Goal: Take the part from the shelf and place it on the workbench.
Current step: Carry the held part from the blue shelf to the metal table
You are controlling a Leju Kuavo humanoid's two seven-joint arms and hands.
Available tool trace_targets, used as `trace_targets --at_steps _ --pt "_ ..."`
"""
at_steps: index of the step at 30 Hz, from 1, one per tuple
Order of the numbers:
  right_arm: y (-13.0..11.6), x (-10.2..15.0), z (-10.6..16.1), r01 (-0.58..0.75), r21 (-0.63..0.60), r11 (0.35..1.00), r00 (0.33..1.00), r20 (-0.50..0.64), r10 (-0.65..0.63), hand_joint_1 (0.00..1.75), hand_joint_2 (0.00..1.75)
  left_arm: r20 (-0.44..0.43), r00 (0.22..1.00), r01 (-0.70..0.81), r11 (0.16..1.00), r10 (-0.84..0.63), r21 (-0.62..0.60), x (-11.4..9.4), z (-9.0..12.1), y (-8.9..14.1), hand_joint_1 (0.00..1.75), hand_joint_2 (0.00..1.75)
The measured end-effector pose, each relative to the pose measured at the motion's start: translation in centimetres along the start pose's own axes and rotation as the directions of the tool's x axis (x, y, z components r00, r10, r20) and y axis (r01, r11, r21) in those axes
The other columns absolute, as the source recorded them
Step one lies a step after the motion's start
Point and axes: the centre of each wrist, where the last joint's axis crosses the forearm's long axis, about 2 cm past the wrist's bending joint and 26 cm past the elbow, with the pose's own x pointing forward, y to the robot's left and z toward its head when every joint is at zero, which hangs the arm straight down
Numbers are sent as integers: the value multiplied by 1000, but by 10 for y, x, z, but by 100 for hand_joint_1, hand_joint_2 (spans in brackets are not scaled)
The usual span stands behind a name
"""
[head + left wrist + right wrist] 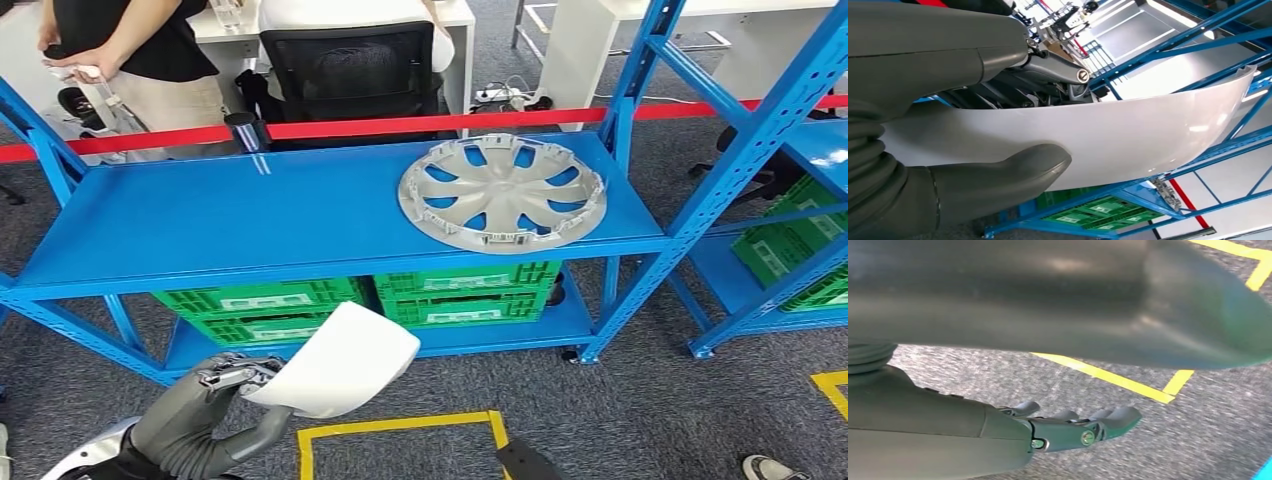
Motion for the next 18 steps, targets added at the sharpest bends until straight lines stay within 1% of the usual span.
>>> trace_targets --at_steps 8,18 --pt "-5 6 -5 -34 29 999 999 21 33 0 0 5 1000 6 1000 -6 28 -2 1 0 175 175" --pt "-13 10 -10 -42 22 999 999 33 41 0 0 9 1000 1 1000 -1 30 -3 -2 -1 175 175"
